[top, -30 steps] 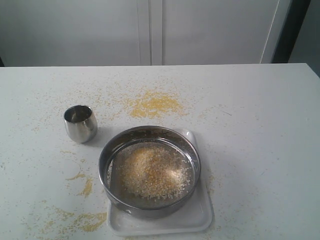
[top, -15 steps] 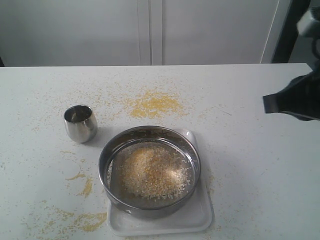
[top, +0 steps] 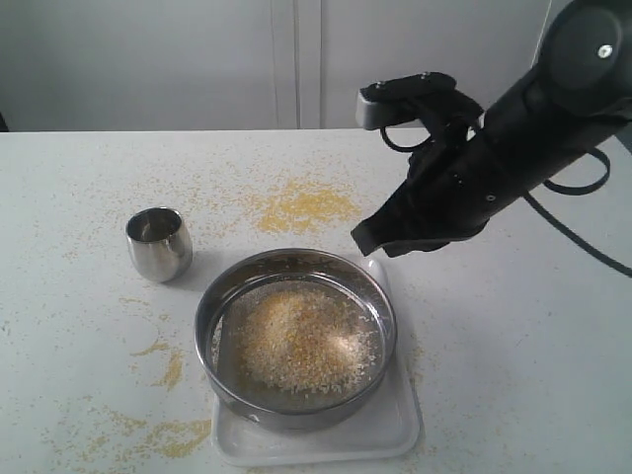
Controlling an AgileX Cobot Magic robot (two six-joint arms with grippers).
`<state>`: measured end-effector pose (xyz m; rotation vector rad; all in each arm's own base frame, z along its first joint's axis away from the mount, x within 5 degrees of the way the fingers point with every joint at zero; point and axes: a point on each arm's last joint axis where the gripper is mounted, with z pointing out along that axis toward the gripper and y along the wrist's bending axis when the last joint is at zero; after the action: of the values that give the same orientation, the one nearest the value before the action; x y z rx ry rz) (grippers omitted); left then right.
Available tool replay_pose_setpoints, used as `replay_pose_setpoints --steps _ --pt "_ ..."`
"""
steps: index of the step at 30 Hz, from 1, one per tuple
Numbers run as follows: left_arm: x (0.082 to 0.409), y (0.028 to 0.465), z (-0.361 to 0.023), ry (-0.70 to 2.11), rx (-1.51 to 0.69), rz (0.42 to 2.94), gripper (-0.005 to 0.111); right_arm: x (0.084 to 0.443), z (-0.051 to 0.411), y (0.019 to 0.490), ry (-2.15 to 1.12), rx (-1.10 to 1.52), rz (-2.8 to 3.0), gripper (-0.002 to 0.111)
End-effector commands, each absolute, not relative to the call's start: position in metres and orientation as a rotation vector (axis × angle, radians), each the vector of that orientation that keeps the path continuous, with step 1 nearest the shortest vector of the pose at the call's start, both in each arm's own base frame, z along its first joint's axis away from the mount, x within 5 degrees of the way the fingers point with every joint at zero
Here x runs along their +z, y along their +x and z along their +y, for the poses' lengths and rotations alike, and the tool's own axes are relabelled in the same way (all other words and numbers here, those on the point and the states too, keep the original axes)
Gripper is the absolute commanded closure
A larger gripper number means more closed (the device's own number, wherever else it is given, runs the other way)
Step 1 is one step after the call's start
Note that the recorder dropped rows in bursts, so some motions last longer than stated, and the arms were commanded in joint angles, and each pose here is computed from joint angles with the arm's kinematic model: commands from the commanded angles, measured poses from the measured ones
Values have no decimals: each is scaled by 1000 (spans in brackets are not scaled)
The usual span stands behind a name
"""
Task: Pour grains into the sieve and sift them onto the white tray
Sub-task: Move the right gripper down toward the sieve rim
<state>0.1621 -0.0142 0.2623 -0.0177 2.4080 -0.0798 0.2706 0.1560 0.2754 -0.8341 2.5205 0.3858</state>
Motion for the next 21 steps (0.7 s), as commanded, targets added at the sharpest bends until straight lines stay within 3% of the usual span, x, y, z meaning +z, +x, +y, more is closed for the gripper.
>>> replay_pose_setpoints --steps 1,4,6,7,21 --pt "261 160 -13 -29 -83 2410 106 268 166 283 -850 267 2548 99" --pt "261 160 -13 -28 -82 2410 106 256 174 292 -837 280 2548 69" --pt "261 160 -13 -28 -82 2410 106 247 177 299 -858 262 2529 53" --pt "261 160 -13 -28 -82 2410 106 243 177 300 -875 251 2529 51" --pt "261 160 -13 -28 -82 2410 106 185 190 323 -889 237 2627 54"
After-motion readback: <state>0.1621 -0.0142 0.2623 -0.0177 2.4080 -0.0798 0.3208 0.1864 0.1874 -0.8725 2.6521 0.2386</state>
